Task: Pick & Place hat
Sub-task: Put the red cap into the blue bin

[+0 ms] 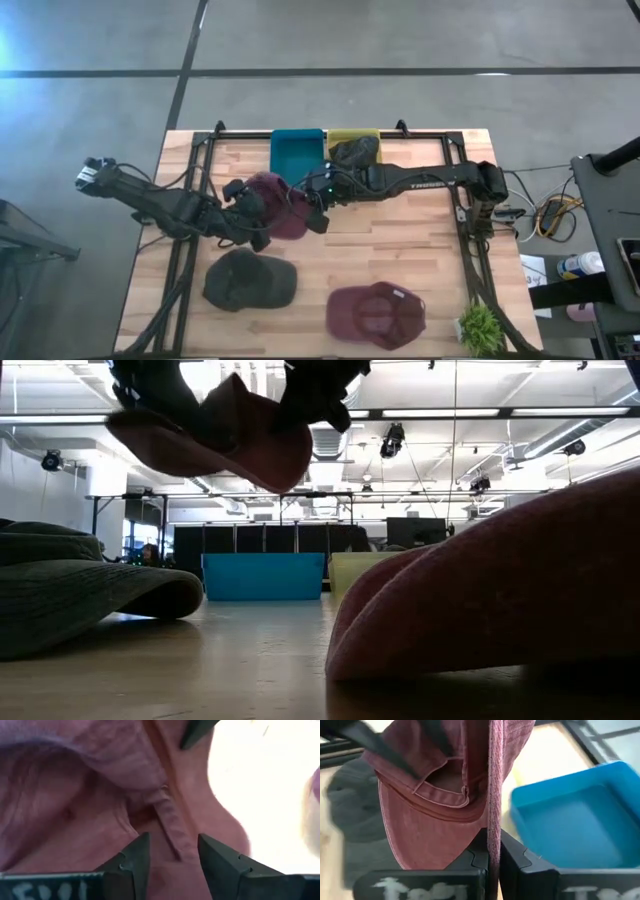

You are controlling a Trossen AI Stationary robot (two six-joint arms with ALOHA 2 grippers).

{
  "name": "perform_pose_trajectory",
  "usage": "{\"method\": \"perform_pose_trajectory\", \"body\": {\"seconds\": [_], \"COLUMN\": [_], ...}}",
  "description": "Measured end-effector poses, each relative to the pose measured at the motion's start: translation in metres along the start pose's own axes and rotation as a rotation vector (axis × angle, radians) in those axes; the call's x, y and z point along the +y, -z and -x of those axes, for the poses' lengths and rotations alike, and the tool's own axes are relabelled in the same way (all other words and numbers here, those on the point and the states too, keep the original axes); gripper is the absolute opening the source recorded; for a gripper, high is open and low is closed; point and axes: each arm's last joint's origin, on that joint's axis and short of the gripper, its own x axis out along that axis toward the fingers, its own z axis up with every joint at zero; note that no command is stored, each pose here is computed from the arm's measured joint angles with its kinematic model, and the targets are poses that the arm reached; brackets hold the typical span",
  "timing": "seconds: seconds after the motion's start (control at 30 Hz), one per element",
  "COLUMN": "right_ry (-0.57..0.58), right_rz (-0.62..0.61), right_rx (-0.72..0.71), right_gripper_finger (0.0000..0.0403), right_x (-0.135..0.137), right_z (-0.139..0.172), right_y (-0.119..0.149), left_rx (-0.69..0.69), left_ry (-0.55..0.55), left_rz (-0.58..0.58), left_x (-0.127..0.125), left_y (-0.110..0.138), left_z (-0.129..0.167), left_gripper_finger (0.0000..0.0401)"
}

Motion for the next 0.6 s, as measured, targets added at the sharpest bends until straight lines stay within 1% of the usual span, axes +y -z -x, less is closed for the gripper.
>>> {"method": "perform_pose_trajectory", "body": {"seconds": [0.07,0.13,0.3,0.37,0.5,0.6], "right_ry": [0.054,0.090,0.102,0.076,-0.004,-0.133], "right_rz": [0.011,0.019,0.004,-0.049,-0.179,-0.250], "right_rx": [0.016,0.023,0.024,0.035,0.124,0.203], "right_gripper_finger": [0.0013,0.0013,0.0013,0.0013,0.0013,0.0013], "right_x": [-0.004,-0.008,-0.016,-0.020,-0.028,-0.029], "right_z": [0.000,-0.001,-0.002,-0.002,-0.004,-0.005], "right_y": [0.002,0.003,0.001,0.001,0.009,0.018], "left_rx": [-0.011,-0.022,-0.010,0.034,0.182,0.261], "left_ry": [0.008,0.014,-0.001,-0.034,-0.145,-0.215], "left_rz": [-0.006,-0.038,-0.080,-0.095,-0.088,-0.084], "left_x": [0.001,0.003,0.009,0.013,0.026,0.032], "left_y": [-0.006,-0.012,-0.024,-0.021,-0.003,0.011], "left_z": [0.005,0.013,0.028,0.031,0.034,0.038], "left_gripper_finger": [0.0159,0.0159,0.0159,0.0159,0.0159,0.0159]}}
